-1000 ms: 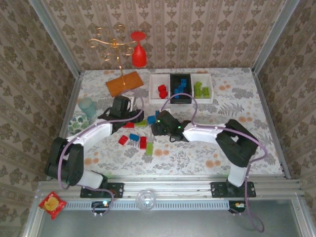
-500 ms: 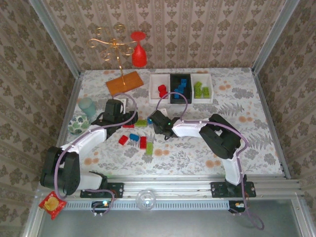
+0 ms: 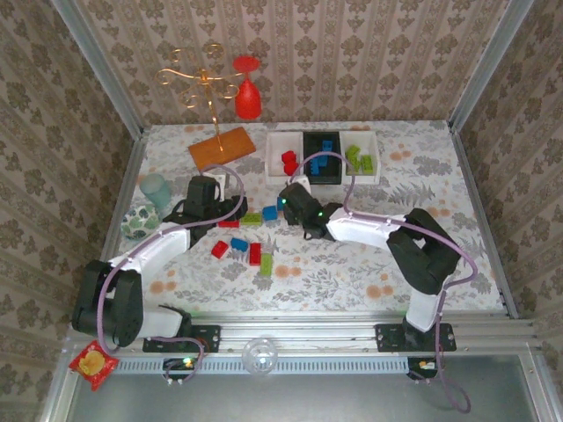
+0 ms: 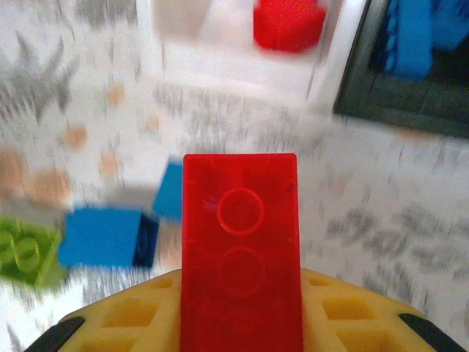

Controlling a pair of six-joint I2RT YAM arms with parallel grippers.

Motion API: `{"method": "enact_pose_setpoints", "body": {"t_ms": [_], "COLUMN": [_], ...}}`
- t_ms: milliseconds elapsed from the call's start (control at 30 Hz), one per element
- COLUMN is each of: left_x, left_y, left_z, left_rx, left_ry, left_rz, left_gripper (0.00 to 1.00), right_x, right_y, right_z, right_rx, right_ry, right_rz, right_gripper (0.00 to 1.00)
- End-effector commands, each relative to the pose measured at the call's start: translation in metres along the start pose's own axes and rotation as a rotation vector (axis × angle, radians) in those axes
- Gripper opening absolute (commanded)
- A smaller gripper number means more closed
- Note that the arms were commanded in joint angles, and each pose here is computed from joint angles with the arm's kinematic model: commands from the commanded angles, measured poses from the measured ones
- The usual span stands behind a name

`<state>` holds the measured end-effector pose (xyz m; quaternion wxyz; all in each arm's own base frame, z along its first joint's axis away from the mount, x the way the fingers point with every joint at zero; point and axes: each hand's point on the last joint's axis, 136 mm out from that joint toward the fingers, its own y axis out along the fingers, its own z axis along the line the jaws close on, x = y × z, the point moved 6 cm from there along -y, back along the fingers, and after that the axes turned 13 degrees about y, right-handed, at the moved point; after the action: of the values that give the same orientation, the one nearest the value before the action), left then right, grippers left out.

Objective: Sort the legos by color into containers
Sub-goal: Place the lego in the container, then pick up the lego from the middle-left of the table.

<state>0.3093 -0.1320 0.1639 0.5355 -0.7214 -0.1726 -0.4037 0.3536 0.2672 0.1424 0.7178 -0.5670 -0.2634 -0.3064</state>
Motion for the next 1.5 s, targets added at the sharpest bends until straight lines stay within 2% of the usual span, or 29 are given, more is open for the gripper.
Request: {"method": "enact_pose_setpoints", "body": {"t_ms": [0, 167, 433, 667, 800, 1000, 1167, 1333, 1467], "left_x": [-0.005, -0.007, -0.011, -0.012, -0.018, -0.04, -0.066, -0.063, -0.06], "left_y": [0.0, 0.001, -0.007, -0.014, -0.014, -0.015, -0.013, 0.002, 0.016], "left_z": [0.001, 0.001, 0.004, 0.003, 0.004, 0.005, 0.008, 0.011, 0.014], "left_rx": [0.002, 0.003, 0.033, 0.026, 0.032, 0.044, 0.078, 0.079, 0.069], "left_ry": [0.005, 0.02, 0.041, 0.035, 0.025, -0.014, 0.011, 0.018, 0.056], "left_rz": [0.002, 0.018, 0.024, 0.012, 0.038, 0.125, 0.234, 0.271, 0.308], "left_gripper": [0.68, 0.68, 0.68, 0.68, 0.69, 0.7, 0.73, 0.76, 0.89], "right_x": [0.04, 0.076, 0.103, 0.12, 0.134, 0.145, 0.123, 0.099, 0.089], "right_y": [0.007, 0.04, 0.096, 0.12, 0.105, 0.051, -0.007, -0.031, -0.036], "right_z": [0.012, 0.016, 0.01, 0.02, 0.028, 0.02, 0.0, -0.017, -0.028], "right_rx": [0.069, 0.08, 0.058, 0.148, 0.199, 0.22, 0.29, 0.305, 0.274], "right_ry": [0.007, 0.029, 0.045, 0.064, 0.064, 0.061, 0.101, 0.141, 0.144], "right_rz": [-0.094, -0.103, -0.068, -0.011, -0.01, -0.05, -0.092, -0.09, -0.085], "right_gripper": [0.33, 0.34, 0.38, 0.44, 0.51, 0.55, 0.62, 0.67, 0.7]}}
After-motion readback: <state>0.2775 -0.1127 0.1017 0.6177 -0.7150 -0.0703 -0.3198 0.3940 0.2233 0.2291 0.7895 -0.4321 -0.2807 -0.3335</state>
